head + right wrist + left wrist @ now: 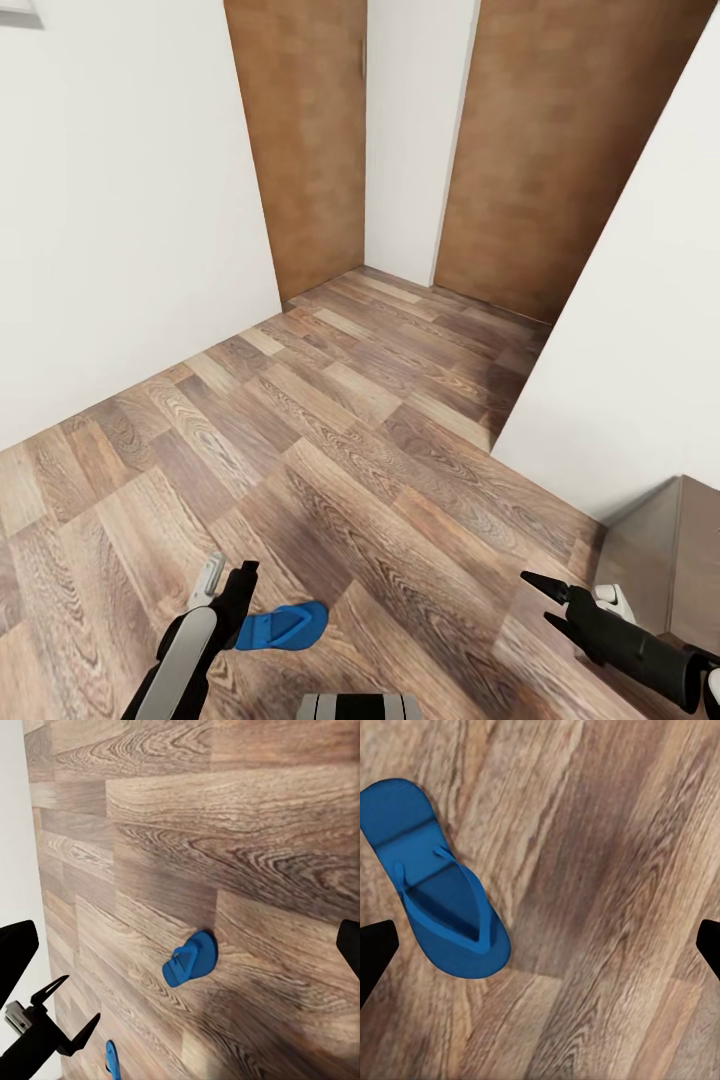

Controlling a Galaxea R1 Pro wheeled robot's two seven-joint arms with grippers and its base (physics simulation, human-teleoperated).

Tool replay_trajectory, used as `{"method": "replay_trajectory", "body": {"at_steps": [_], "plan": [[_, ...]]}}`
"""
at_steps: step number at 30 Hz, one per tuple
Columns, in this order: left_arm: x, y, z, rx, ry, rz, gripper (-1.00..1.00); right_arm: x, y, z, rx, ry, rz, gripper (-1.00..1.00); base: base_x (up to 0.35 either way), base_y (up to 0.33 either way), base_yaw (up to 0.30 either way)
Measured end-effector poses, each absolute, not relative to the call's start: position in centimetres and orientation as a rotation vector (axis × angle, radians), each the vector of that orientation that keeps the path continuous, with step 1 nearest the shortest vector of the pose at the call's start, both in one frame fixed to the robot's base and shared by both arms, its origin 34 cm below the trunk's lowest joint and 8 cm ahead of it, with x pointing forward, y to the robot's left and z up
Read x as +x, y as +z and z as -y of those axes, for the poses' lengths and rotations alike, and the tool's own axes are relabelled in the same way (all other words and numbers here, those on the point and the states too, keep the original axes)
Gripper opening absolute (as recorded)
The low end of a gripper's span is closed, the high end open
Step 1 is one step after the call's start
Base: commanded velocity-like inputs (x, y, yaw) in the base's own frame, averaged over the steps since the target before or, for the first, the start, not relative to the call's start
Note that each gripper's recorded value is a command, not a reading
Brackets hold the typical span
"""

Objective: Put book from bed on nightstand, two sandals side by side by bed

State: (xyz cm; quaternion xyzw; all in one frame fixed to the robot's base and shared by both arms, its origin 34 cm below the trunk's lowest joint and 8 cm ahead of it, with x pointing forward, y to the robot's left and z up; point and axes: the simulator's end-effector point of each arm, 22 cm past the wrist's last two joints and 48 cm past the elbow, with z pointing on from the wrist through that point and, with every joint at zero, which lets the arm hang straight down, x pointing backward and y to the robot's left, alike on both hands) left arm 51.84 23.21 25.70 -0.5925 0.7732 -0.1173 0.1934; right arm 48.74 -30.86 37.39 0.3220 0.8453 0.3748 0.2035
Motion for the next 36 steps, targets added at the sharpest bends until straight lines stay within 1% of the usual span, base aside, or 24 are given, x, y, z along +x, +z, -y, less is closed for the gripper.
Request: {"method": "replay_trajectory", "body": {"at_steps": [10, 28, 36], "plan": [[51.8, 25.7, -23.2, -1.663, -0.328, -2.169, 1.0, 48.8, 37.4, 30.9, 0.898, 1.046, -2.358, 1.0, 0.0, -0.09, 0.0], [51.9, 25.7, -23.1, -1.661, -0.332, -2.17, 1.0, 49.0, 37.7, 30.7, 0.89, 1.05, -2.35, 1.0, 0.0, -0.003, 0.0], [51.9, 25.7, -22.9, -1.66, -0.335, -2.172, 1.0, 50.9, 38.7, 30.9, 0.883, 0.999, -2.256, 1.0, 0.0, 0.0, 0.0]]}}
